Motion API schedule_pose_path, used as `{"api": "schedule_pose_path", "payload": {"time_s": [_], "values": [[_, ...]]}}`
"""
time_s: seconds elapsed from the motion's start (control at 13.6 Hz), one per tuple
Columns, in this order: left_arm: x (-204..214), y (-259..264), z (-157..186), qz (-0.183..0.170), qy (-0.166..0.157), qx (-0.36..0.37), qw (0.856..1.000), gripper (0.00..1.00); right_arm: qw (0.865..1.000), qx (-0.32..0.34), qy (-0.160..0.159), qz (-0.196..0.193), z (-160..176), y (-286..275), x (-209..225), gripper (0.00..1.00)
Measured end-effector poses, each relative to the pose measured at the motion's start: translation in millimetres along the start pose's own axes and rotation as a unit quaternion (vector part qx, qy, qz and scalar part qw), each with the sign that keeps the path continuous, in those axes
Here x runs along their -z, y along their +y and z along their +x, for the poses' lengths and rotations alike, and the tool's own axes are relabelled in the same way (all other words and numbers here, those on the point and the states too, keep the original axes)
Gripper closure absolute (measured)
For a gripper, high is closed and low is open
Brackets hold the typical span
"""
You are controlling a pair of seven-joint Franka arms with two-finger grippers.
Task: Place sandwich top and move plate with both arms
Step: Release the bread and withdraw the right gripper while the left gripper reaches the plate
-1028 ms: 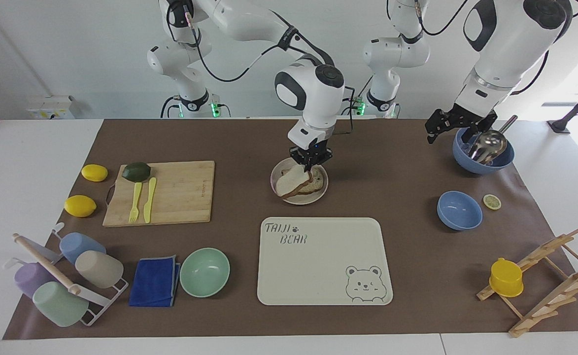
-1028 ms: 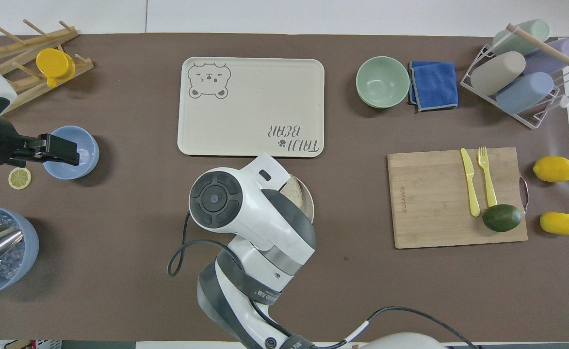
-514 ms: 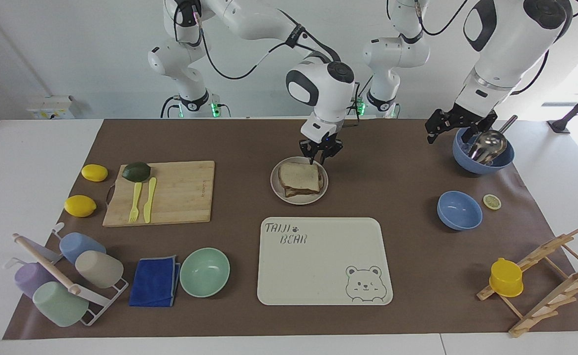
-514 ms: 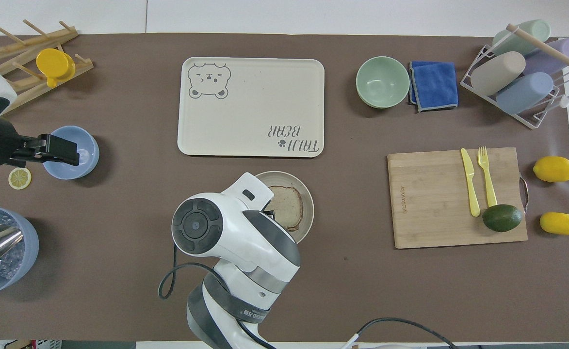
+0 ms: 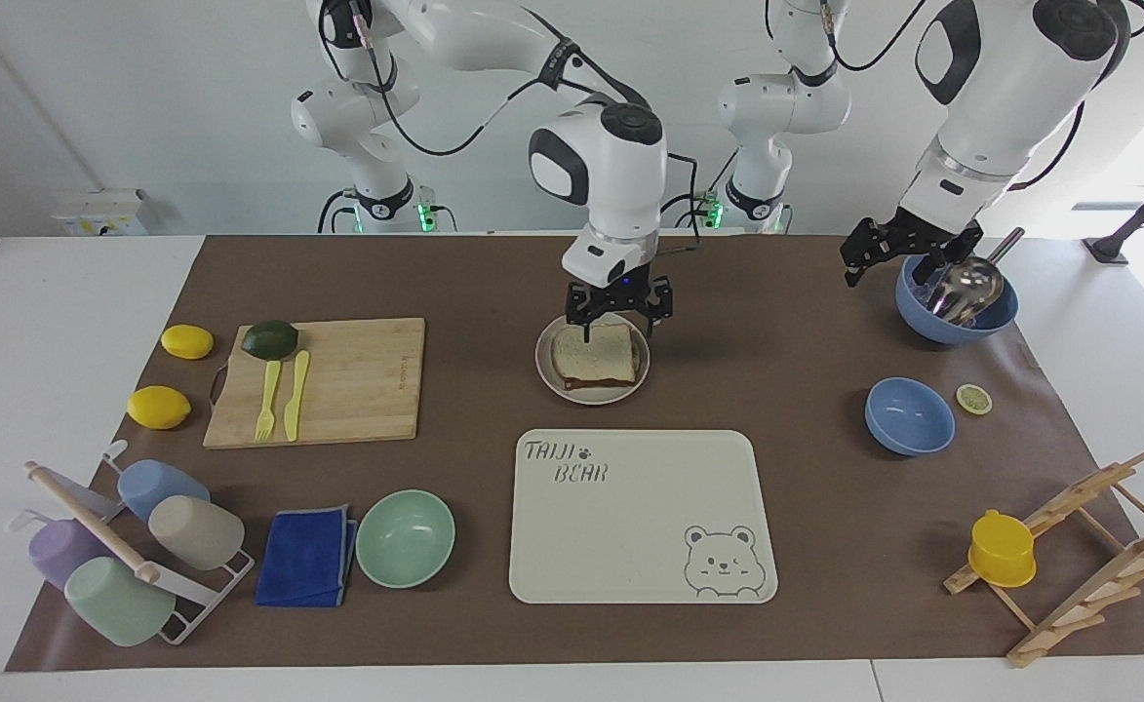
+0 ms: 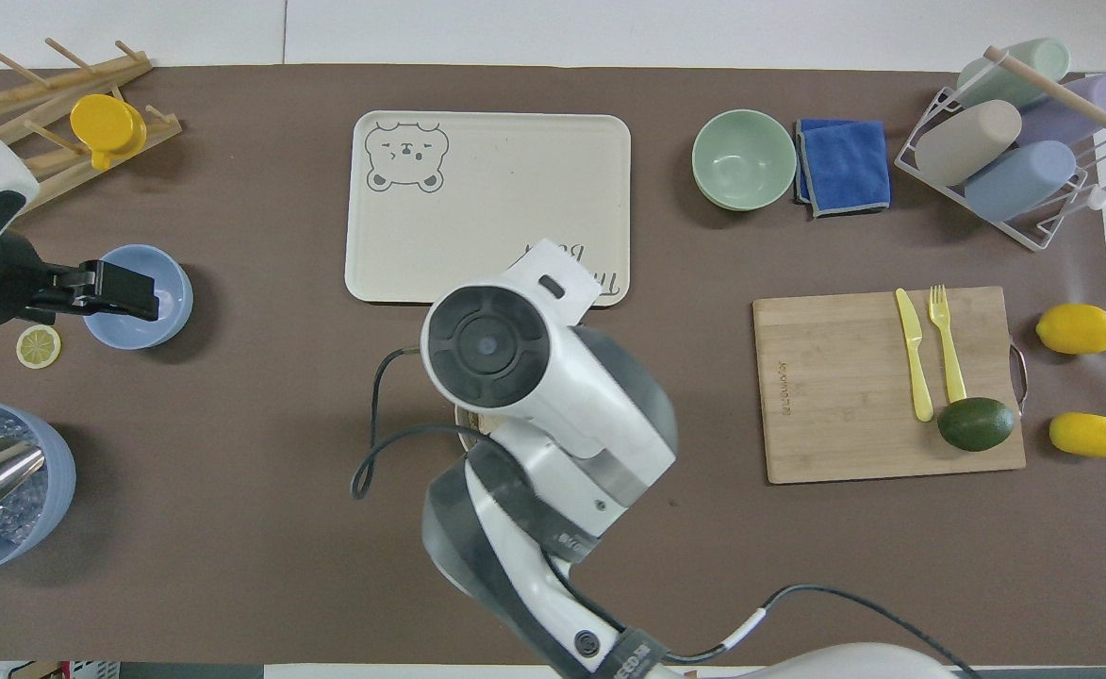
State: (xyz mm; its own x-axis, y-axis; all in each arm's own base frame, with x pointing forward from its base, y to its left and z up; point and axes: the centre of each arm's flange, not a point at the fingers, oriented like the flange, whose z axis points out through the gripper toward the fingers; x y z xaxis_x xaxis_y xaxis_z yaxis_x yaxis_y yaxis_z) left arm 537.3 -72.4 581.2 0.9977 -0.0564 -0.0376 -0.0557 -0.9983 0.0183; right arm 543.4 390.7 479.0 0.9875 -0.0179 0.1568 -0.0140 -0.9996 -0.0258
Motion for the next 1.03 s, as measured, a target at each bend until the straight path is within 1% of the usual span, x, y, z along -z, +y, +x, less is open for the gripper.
{"api": "schedule_pose_path", "payload": {"time_s": [0.07, 0.15, 0.29, 0.44, 0.59, 0.73, 0.88, 1.03], "values": [[-10, 5, -1, -0.001, -0.004, -0.001, 1.000, 0.00, 1.000, -0.009, 0.000, -0.006, 18, 36, 24, 0.00], [-23, 16, -3, -0.005, -0.006, 0.000, 1.000, 0.00, 1.000, -0.015, -0.006, -0.015, 28, 67, 47, 0.00], [-56, 50, -9, -0.023, -0.004, 0.006, 1.000, 0.00, 0.999, -0.011, -0.036, -0.038, 39, 120, 93, 0.00], [-102, 93, -22, -0.034, -0.004, 0.008, 0.999, 0.00, 0.997, 0.002, -0.063, -0.051, 52, 179, 125, 0.00], [-146, 128, -38, -0.046, -0.008, 0.002, 0.999, 0.00, 0.994, 0.001, -0.091, -0.059, 62, 243, 134, 0.00], [-187, 148, -51, -0.056, -0.007, -0.006, 0.998, 0.00, 0.989, 0.020, -0.132, -0.063, 62, 291, 129, 0.00], [-218, 166, -63, -0.069, -0.008, -0.009, 0.998, 0.00, 0.985, 0.036, -0.159, -0.060, 56, 324, 122, 0.00], [-234, 173, -70, -0.077, -0.006, -0.006, 0.997, 0.00, 0.983, 0.040, -0.170, -0.059, 40, 334, 120, 0.00]]}}
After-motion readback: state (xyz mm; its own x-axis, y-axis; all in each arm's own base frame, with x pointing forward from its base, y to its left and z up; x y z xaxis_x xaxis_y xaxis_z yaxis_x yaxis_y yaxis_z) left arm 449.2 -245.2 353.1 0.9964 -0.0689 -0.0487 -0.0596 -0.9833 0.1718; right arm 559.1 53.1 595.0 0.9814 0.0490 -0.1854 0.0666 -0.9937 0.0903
